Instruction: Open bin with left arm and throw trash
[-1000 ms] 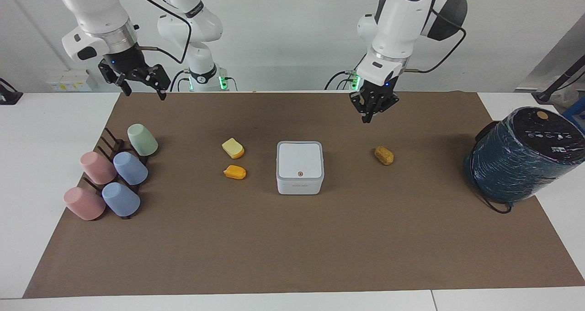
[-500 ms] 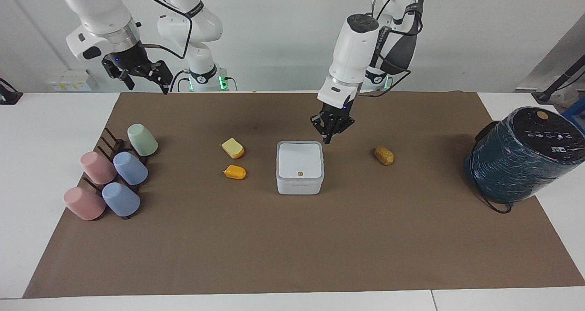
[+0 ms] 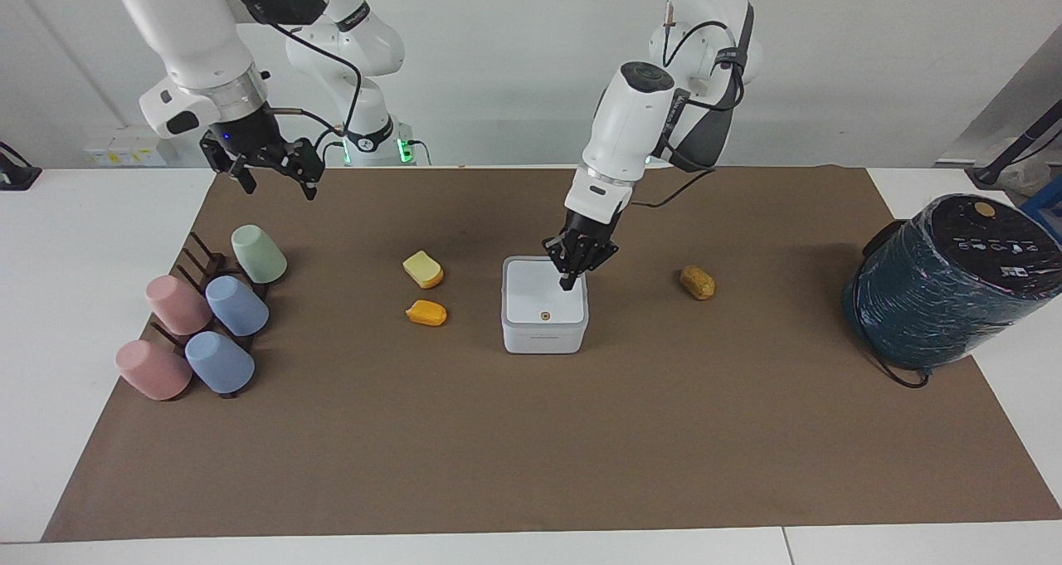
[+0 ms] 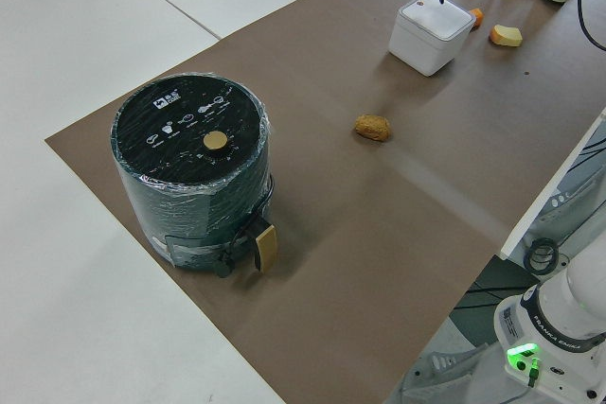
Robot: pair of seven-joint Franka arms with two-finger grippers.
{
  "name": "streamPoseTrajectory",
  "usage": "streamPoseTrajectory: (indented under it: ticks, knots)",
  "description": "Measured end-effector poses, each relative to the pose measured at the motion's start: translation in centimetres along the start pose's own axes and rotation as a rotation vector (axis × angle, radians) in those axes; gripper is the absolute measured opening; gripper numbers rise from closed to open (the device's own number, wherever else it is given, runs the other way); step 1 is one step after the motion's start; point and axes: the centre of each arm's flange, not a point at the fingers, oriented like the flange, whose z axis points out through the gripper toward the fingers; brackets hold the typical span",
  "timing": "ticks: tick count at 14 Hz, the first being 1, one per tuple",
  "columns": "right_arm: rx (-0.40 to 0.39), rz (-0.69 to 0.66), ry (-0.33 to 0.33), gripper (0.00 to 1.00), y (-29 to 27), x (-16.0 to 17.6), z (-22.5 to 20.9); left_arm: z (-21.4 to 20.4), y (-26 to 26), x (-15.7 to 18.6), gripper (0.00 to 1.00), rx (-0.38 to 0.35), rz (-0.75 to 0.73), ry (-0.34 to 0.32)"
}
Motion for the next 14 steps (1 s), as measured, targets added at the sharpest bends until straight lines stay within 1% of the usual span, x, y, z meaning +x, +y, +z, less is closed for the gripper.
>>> streamPoseTrajectory:
  ticks: [2,4,7,9,11,12,14]
  knots:
    - [0.004,-0.002,0.024,1.00,-0.1,-0.2,1.8,2.7,-0.1,-0.3,0.04,-0.004,-0.004,-0.004]
    - [0.007,-0.002,0.040,1.00,-0.1,-0.4,2.8,4.4,-0.1,-0.6,0.04,-0.003,-0.004,-0.010]
    - [0.009,-0.012,0.047,1.00,-0.6,-0.5,5.2,4.5,0.0,-0.7,0.04,-0.006,-0.002,-0.009]
    - [0.013,-0.048,0.044,1.00,-2.6,-0.4,7.6,4.5,0.1,-0.6,0.04,-0.009,-0.003,-0.007]
    - [0.018,-0.100,0.037,1.00,-5.7,0.0,11.3,4.2,0.6,-0.1,0.04,-0.006,-0.007,-0.013]
    - [0.021,-0.129,0.032,1.00,-7.4,0.3,13.9,3.4,1.1,0.8,0.04,0.013,-0.014,-0.029]
    - [0.028,-0.171,0.032,1.00,-10.4,0.1,19.2,0.1,1.1,4.1,0.04,0.069,-0.046,-0.070]
